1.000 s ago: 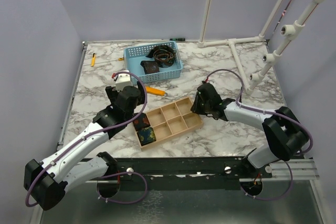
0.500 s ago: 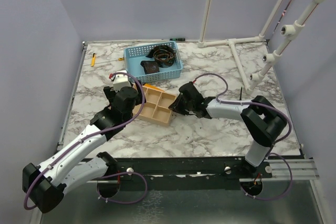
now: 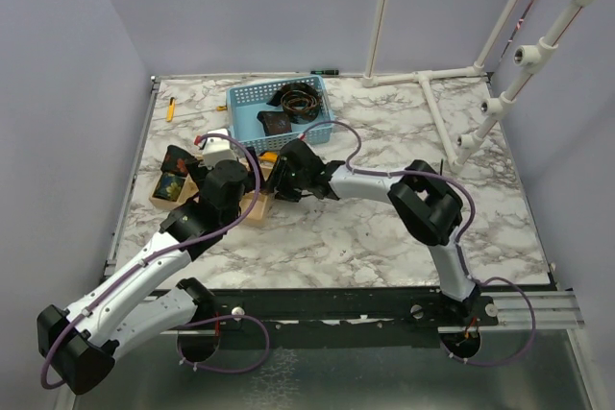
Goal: Roll the ties
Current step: Move the storage box to the center of the board.
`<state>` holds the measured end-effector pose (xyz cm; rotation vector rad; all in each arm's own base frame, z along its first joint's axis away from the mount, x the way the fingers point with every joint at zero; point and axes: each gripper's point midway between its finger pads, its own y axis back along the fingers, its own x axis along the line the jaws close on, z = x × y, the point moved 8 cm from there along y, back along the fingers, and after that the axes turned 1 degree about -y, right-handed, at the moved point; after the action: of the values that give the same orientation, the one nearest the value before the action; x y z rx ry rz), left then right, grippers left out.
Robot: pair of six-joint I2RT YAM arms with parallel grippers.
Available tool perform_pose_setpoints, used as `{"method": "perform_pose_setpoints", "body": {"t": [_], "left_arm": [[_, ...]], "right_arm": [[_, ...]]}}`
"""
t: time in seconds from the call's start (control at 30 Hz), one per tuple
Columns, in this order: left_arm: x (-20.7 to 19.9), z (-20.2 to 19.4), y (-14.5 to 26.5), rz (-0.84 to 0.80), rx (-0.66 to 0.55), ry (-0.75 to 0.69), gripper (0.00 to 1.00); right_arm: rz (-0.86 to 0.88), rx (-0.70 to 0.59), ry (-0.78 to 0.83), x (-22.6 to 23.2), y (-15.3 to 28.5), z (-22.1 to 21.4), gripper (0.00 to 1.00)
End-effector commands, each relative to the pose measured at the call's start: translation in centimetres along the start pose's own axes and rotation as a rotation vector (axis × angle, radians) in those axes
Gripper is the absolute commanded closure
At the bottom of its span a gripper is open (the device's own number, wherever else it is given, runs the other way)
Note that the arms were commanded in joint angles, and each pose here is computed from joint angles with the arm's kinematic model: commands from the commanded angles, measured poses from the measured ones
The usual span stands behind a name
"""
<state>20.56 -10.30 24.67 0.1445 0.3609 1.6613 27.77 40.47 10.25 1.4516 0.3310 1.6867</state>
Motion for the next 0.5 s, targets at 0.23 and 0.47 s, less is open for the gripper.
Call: {"method": "perform_pose_setpoints", "body": {"t": [0.23,0.47], "left_arm": [[0.2,1.4,1.0,-0.026,-0.043,0.045,0.01],[0.4,1.4,1.2,-0.020,-0.059,0.060,0.01]], "right_arm": [[-0.072,-0.095,0.365,-0.4,7.8,3.8,0.18],[-0.105,-0.328,0.567,1.9,8.5,16.2,0.22]]}}
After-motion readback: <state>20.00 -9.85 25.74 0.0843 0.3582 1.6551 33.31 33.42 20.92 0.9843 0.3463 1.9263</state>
